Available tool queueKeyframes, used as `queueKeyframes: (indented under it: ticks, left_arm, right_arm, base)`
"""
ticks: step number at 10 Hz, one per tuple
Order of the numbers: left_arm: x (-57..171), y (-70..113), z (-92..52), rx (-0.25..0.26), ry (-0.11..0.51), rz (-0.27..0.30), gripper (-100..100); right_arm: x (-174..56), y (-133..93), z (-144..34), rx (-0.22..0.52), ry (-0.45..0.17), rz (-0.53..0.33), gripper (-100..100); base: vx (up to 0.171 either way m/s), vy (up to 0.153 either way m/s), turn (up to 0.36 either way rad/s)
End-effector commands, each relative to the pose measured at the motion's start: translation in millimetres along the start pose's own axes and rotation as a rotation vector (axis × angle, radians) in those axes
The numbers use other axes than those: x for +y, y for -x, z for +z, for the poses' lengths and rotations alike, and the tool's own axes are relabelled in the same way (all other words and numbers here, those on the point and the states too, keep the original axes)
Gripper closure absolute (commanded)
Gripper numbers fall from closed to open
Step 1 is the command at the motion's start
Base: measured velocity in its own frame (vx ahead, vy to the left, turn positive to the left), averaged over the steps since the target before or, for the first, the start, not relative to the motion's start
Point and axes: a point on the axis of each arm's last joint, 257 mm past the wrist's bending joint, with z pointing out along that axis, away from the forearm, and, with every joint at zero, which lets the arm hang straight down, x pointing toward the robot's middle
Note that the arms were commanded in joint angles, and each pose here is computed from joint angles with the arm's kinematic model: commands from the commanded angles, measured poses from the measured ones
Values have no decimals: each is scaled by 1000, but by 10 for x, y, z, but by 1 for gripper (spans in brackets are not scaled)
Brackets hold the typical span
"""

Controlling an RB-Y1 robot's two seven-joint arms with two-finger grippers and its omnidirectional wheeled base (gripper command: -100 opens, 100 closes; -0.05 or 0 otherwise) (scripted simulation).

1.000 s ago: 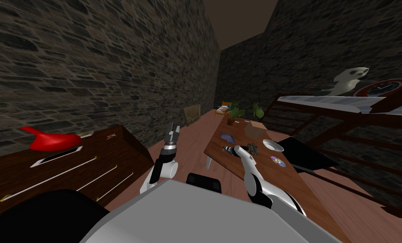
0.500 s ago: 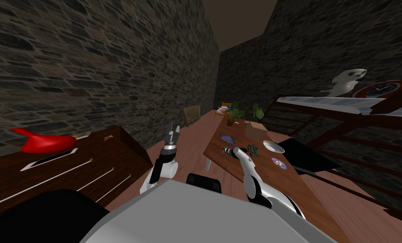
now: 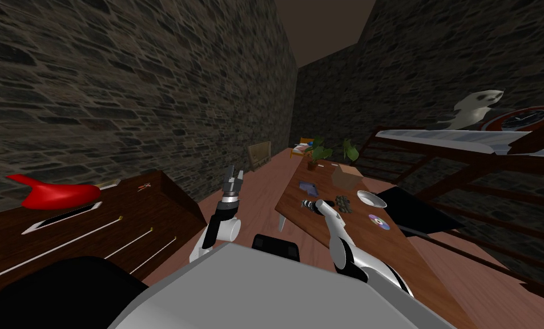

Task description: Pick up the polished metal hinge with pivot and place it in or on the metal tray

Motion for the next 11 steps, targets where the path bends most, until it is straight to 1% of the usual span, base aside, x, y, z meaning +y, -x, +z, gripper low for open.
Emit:
queueKeyframes:
  ticks: [1,2,3,4,5,6,7,9,11]
  left_arm:
    - [0,0,0,0,0,0,0]
    - [0,0,0,0,0,0,0]
    - [0,0,0,0,0,0,0]
    - [0,0,0,0,0,0,0]
    - [0,0,1,0,0,0,0]
    - [0,0,0,0,0,0,0]
    - [0,0,0,0,0,0,0]
    - [0,-1,1,0,0,0,0]
    - [0,-1,0,0,0,0,0]
  right_arm:
    - [0,0,0,0,0,0,100]
    - [0,0,0,0,0,0,0]
    - [-27,-149,-65,1,1,2,100]
    - [-31,-172,-77,1,1,2,100]
    - [-31,-158,-50,5,0,0,100]
    - [-30,-156,-52,3,1,1,0]
    - [69,-184,-73,-5,21,20,100]
    - [158,-210,-96,-8,36,38,100]
    - [369,-274,-159,-9,70,82,100]
  base:
    - [0,0,0]
    - [0,0,0]
    - [-84,10,26]
    - [-125,22,14]
    - [-52,12,-4]
    - [-10,2,-1]
    - [-89,121,100]
    - [-88,196,71]
    - [-46,217,47]
